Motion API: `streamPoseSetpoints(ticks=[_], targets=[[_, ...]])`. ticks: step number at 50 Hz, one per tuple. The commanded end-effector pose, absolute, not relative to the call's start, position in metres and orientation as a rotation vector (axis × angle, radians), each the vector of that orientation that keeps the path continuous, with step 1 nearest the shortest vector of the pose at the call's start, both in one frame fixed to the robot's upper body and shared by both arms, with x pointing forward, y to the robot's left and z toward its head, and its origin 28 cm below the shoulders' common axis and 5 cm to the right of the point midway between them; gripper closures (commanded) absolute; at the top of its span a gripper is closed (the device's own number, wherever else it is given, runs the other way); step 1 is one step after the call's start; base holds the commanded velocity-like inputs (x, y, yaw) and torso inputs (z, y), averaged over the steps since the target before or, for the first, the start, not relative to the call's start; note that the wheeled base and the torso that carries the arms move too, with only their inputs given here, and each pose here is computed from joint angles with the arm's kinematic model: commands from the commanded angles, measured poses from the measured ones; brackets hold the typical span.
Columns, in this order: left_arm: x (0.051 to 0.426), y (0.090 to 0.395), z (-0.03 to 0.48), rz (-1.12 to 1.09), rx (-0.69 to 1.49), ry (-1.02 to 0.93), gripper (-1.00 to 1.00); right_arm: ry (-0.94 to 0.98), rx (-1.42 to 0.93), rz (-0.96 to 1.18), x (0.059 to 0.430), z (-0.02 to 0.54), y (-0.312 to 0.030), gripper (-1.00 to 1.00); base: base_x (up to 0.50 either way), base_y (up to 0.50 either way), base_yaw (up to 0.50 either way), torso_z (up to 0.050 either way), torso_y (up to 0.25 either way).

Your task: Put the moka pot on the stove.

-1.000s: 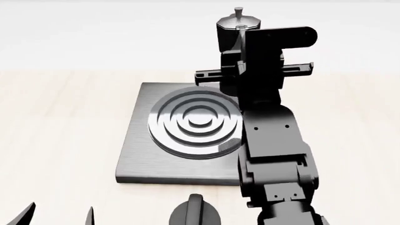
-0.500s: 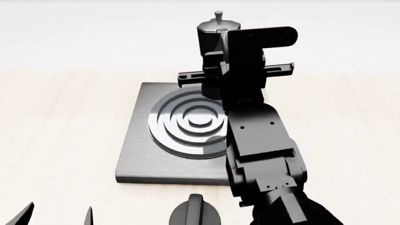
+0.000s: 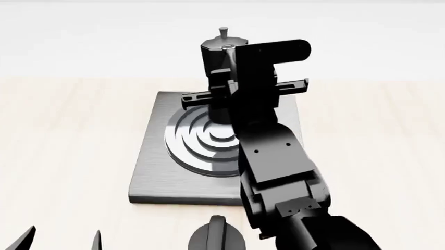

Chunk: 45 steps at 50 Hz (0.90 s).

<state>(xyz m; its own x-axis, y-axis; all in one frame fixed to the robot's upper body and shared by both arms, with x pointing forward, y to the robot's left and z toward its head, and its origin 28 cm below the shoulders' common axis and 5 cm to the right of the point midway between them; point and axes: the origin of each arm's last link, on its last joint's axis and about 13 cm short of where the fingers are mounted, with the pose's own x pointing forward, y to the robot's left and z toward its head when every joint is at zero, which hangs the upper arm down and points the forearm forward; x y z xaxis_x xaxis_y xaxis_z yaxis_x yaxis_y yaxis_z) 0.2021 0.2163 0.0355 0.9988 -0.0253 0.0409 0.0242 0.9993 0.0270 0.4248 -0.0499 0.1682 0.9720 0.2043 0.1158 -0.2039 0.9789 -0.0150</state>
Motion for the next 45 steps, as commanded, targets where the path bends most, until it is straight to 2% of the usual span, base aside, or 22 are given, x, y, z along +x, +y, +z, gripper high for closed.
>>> streamPoseSetpoints(ticks=[1, 45], targets=[[0.201, 0.217, 0.039, -0.024, 0.023, -0.059, -1.0, -0.11, -0.015, 0.257, 0.421, 0.164, -0.041, 1.0, 0.0, 0.0, 0.0, 0.0, 0.0], [0.201, 0.217, 0.039, -0.022, 0.026, -0.057, -1.0, -0.043, 0.012, 0.256, 0.414, 0.139, -0.044, 1.0, 0.0, 0.0, 0.0, 0.0, 0.001]])
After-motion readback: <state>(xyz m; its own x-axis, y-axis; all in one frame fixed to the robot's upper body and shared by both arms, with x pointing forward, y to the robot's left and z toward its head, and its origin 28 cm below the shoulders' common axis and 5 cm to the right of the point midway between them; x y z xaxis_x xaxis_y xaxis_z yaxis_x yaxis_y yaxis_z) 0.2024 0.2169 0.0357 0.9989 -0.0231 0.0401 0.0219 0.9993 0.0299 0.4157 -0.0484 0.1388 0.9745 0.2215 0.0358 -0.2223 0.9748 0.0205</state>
